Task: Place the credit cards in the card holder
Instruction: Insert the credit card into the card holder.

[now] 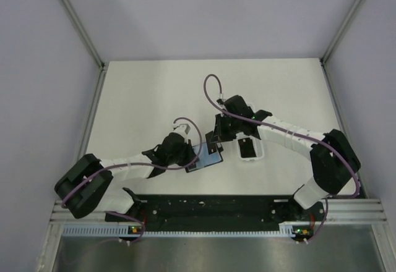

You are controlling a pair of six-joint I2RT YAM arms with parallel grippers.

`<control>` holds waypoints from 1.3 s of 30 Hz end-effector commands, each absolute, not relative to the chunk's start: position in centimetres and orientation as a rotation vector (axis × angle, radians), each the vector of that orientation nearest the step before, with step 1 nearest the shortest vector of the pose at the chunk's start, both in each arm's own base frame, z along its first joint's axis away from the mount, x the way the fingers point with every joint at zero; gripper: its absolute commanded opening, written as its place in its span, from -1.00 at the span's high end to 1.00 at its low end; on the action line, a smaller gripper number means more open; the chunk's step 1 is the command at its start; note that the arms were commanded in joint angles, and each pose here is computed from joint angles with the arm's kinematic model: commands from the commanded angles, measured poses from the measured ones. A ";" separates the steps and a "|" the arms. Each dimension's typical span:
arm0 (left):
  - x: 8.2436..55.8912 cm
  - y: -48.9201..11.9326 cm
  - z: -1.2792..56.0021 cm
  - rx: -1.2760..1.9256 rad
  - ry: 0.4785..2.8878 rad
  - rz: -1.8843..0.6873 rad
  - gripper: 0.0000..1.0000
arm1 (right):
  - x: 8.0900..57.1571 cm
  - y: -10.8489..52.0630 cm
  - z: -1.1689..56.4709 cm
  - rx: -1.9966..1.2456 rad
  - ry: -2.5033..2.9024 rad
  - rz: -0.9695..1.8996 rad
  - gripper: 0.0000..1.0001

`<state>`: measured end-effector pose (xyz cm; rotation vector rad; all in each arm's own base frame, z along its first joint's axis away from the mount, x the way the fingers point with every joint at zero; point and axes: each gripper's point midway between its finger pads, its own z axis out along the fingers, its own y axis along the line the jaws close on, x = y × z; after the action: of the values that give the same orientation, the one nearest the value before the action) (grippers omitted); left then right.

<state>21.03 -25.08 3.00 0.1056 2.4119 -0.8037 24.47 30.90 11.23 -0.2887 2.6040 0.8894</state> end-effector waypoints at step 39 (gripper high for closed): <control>22.9 -17.1 12.2 -0.218 2.137 -0.543 1.00 | 23.0 31.0 4.1 -0.154 2.697 0.881 1.00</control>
<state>21.51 -17.94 8.72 -0.1678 2.2509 -0.5617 23.13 30.82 4.51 -0.1420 2.7049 0.9005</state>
